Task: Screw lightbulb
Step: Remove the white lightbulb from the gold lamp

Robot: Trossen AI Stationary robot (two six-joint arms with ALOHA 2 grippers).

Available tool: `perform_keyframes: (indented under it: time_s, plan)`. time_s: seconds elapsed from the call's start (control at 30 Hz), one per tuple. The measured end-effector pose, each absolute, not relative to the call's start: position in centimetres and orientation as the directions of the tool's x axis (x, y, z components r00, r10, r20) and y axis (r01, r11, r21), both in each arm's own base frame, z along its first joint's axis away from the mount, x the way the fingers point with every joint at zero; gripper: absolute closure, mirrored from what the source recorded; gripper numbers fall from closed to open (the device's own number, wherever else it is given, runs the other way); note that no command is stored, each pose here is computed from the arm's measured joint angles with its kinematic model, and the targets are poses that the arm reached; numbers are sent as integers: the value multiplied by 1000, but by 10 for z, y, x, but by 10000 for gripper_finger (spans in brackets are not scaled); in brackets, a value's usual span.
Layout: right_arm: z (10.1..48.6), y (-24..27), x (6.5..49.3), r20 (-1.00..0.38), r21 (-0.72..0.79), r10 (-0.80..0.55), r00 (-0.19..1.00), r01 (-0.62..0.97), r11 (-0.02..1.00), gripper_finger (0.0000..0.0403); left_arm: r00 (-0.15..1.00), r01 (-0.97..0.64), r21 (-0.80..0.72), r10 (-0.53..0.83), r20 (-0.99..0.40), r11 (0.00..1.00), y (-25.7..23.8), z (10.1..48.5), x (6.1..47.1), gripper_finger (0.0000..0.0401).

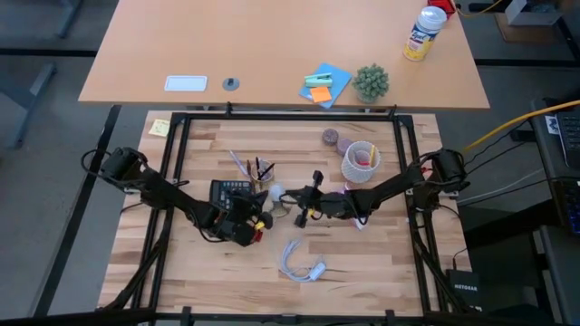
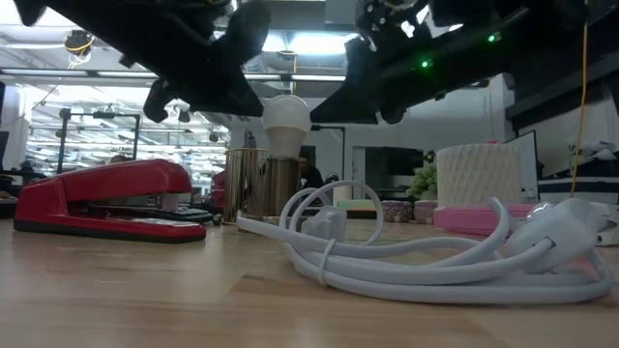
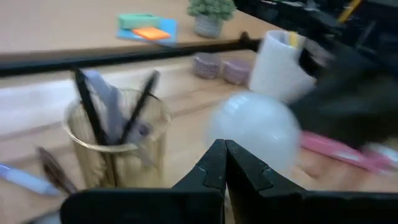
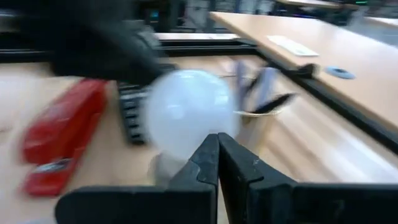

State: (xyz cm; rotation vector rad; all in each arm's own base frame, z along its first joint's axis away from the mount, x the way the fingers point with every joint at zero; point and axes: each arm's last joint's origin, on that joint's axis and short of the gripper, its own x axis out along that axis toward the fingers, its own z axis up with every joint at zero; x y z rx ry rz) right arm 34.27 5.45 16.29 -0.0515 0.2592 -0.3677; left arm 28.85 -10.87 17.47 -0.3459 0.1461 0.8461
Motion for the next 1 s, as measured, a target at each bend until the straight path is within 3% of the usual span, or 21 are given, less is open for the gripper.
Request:
perform_keyframes:
  time_s: [0.33,0.57,0.67,0.87,1.0]
  plan:
    - [164,38,345,-229,-108,-437,870,423,900,395,734,-678,-347,627,-262,648,-129,179,286,401]
    - [184,47,339,-178,-131,-420,890,402,906,395,698,-703,-320,703,-138,635,-143,188,279,401]
    - [198,57,334,-145,-104,-376,915,364,926,395,656,-734,-304,750,-86,608,-146,191,276,401]
    - [203,88,328,-132,-37,-161,978,158,987,395,595,-784,-261,802,-58,563,-136,191,280,401]
    - [192,97,329,-166,-32,-134,977,131,991,395,556,-816,-230,829,-61,530,-121,190,286,401]
